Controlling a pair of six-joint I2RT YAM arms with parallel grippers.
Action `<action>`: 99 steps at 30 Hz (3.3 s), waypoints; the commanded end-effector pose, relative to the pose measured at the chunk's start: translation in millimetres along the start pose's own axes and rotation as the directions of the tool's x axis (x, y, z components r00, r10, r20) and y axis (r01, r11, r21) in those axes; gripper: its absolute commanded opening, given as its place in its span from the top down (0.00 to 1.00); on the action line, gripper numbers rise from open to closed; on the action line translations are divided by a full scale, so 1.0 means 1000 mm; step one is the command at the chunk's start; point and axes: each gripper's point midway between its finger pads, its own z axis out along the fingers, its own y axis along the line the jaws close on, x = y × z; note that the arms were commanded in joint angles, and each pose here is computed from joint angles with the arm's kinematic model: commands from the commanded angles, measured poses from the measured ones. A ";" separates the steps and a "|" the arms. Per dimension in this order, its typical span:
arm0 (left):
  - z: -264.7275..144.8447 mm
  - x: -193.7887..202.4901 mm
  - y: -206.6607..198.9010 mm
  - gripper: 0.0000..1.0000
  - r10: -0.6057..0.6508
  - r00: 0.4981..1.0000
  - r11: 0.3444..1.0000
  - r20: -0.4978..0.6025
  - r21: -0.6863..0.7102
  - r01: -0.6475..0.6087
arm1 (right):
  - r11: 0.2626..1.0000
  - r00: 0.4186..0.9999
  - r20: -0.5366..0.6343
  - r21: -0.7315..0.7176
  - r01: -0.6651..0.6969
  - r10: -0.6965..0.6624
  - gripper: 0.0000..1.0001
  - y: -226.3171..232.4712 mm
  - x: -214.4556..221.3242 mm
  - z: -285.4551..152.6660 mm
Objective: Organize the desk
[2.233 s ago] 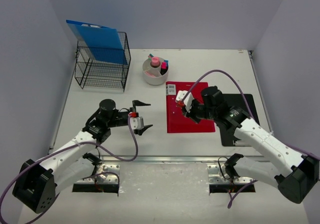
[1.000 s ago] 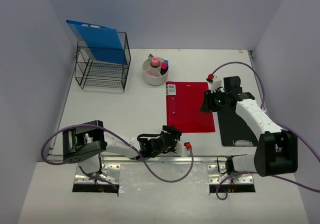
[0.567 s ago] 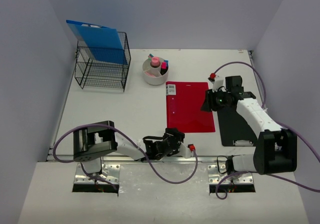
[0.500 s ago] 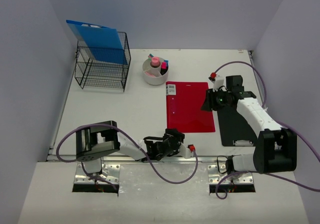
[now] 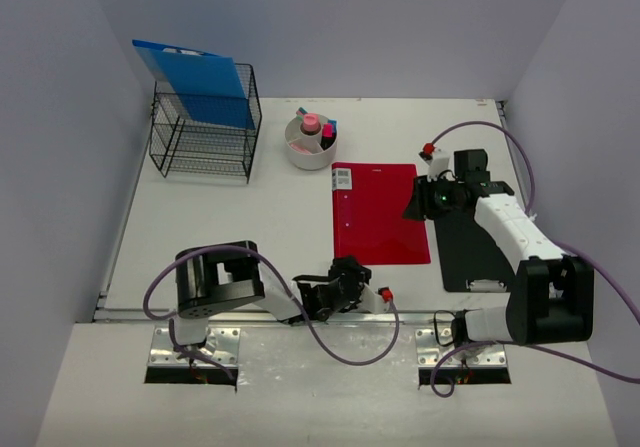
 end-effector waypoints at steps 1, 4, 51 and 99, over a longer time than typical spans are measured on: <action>0.010 0.007 0.004 0.68 0.030 0.999 0.999 -0.019 -0.026 -0.031 | 0.999 0.998 0.047 -0.012 0.030 -0.030 0.62 0.002 -0.018 -0.006; 0.013 0.010 0.003 0.77 0.041 0.999 0.999 -0.022 -0.027 -0.042 | 0.998 0.997 0.050 -0.019 0.053 -0.052 0.64 0.004 -0.016 -0.007; -0.035 0.002 -0.016 0.44 -0.101 0.994 0.988 -0.045 0.111 0.105 | 0.963 0.949 0.160 0.035 0.269 -0.271 0.18 -0.023 -0.021 -0.038; -0.041 0.015 0.063 1.00 -0.104 0.992 0.995 -0.066 -0.012 0.103 | 0.389 0.302 0.395 0.162 0.907 -0.868 0.10 0.037 0.076 -0.037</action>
